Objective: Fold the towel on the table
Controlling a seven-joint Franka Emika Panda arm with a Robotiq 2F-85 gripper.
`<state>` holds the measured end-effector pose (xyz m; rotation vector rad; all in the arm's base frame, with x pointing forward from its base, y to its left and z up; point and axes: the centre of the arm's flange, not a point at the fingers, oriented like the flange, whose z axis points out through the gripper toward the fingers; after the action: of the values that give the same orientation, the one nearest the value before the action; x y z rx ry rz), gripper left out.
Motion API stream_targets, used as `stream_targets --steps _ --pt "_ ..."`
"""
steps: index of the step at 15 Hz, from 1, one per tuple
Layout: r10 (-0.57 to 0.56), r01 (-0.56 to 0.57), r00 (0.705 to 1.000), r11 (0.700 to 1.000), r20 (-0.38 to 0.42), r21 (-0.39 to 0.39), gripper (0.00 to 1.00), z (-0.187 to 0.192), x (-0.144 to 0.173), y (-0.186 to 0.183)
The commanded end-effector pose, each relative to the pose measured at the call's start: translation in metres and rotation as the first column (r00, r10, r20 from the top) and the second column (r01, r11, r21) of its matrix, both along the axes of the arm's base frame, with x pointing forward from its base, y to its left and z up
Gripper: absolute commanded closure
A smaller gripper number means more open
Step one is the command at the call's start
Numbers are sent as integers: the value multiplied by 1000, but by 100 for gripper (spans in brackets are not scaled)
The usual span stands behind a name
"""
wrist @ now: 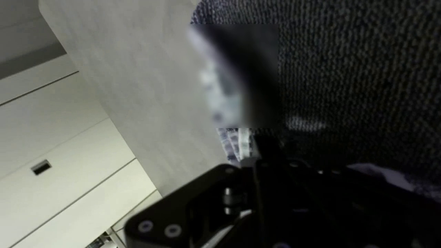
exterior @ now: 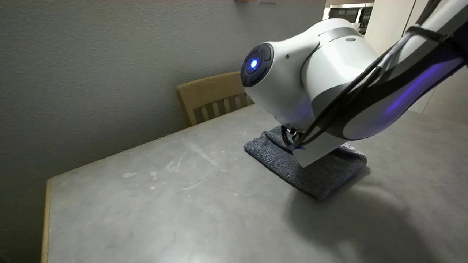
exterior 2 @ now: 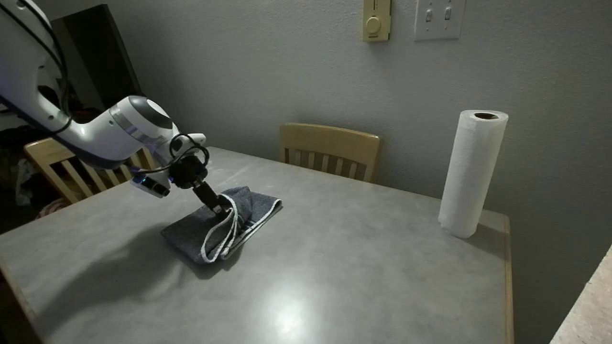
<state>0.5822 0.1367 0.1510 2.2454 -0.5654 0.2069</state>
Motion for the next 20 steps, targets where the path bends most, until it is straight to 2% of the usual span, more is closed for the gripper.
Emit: stream_targets --steps 1,5,8,10,12,13,16,17,18,20 --pt "-121 128 989 988 83 -82 100 1 -8 -13" --pt "-239 260 960 954 145 -151 100 -3 -18 -26" --pt "-276 304 948 933 159 -193 100 -5 -21 -28" --pt "-273 299 952 930 140 -213 100 -8 -20 -22" --pt "-234 243 970 946 65 -214 100 -13 -17 -12" --pt "-179 179 984 971 18 -158 100 -16 -16 -2" --pt "-79 79 997 997 -14 -22 100 -17 -13 30" --pt "-47 47 999 999 -13 27 74 -13 -12 40" --pt "-8 9 1000 998 -13 69 73 -11 -11 48" --pt "62 -60 998 986 -4 155 60 -5 -5 68"
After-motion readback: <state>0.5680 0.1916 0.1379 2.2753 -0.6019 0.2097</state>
